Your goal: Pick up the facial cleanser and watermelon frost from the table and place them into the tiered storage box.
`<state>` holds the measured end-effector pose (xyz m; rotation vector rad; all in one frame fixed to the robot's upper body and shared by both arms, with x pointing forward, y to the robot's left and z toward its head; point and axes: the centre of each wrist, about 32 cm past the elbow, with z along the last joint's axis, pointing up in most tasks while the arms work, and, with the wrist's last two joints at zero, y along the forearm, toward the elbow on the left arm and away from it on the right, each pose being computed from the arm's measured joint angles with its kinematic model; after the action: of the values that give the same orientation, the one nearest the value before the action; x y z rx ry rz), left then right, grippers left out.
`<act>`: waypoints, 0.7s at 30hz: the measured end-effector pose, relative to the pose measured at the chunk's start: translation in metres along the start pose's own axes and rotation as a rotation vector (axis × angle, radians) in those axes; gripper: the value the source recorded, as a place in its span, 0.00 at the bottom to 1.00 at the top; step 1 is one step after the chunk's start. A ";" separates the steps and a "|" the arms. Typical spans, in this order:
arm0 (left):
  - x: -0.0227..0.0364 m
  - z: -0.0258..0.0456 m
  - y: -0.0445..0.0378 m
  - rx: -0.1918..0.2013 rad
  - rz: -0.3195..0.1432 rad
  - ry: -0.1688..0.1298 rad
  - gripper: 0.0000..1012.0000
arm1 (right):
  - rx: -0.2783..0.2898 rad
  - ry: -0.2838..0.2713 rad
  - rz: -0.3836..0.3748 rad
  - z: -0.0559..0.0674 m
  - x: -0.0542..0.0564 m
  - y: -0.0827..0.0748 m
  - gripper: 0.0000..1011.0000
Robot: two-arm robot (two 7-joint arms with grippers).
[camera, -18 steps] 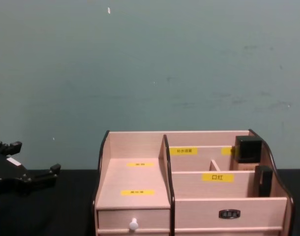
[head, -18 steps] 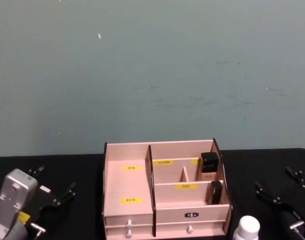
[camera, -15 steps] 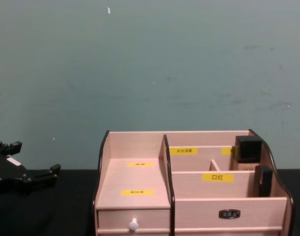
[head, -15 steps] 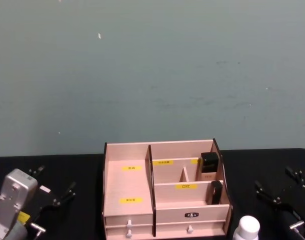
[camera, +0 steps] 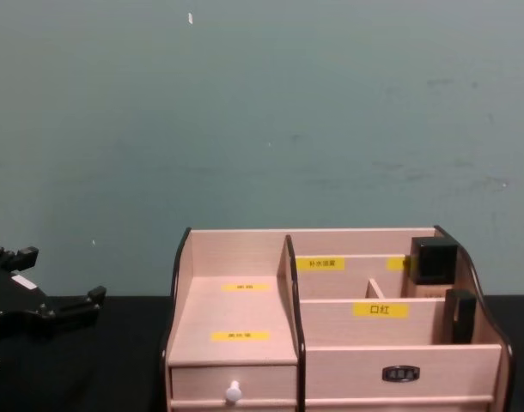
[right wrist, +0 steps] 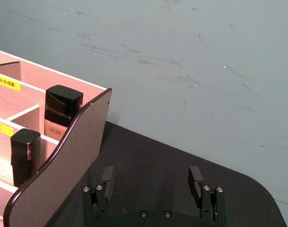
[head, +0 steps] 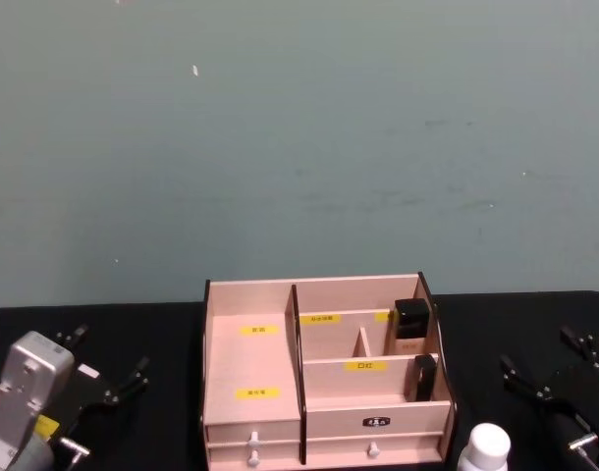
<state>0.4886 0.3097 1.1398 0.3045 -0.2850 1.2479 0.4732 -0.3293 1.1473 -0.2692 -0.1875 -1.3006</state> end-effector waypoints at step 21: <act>0.0000 0.0000 0.0000 0.000 0.000 0.000 0.99 | 0.000 0.000 0.000 0.000 0.000 0.000 0.99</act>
<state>0.4886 0.3097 1.1398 0.3045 -0.2850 1.2479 0.4732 -0.3293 1.1473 -0.2692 -0.1875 -1.3007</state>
